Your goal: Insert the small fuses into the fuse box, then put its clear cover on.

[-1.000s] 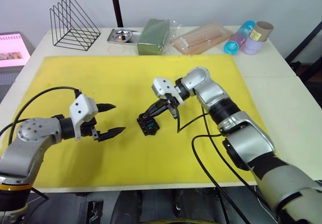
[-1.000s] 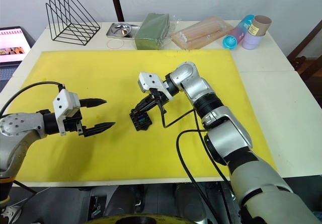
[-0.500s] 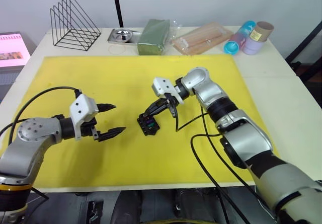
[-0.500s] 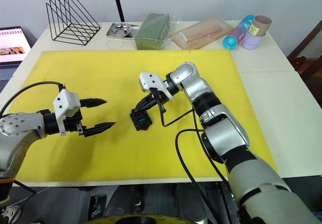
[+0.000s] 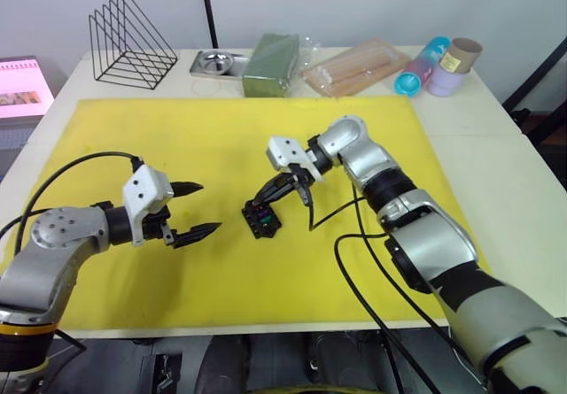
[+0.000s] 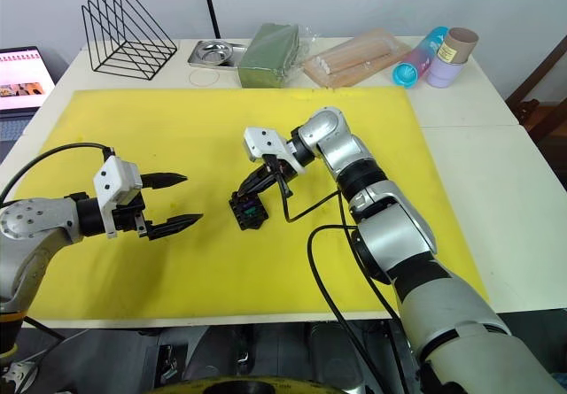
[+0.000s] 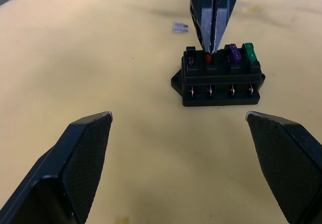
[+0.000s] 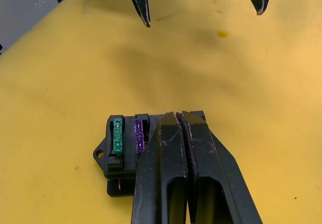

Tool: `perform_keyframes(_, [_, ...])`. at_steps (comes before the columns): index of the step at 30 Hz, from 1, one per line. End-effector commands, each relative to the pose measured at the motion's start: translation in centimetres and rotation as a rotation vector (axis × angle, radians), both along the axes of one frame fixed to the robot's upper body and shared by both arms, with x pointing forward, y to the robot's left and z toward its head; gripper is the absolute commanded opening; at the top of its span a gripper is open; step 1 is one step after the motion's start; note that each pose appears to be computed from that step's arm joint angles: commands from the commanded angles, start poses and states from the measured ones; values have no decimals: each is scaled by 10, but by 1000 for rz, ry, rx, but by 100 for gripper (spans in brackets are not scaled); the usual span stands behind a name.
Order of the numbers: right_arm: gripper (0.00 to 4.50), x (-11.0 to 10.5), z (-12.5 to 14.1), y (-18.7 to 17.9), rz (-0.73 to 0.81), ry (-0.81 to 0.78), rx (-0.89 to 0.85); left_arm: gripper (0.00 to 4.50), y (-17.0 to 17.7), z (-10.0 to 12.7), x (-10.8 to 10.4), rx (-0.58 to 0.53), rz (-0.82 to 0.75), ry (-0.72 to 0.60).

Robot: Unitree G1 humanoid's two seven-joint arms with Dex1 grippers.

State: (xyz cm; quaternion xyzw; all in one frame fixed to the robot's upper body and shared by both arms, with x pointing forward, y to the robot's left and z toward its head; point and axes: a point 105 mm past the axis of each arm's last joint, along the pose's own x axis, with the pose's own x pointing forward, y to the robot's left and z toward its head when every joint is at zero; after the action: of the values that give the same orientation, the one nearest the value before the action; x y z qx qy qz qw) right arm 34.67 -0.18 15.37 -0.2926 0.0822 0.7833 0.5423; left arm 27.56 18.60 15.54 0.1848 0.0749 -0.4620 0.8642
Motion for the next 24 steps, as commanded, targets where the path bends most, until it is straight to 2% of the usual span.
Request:
perform_keyframes(1, [3, -1, -18, -8, -6, 23, -98, 450, -3, 9, -2, 2, -19, -41])
perform_keyframes(17, [3, -1, -40, -19, -31, 43, -178, 450, -1, 8, 0, 2, -17, -42])
perform_keyframes(24, [3, 0, -21, -7, -41, 76, -83, 450, -2, 8, 0, 2, -18, -42])
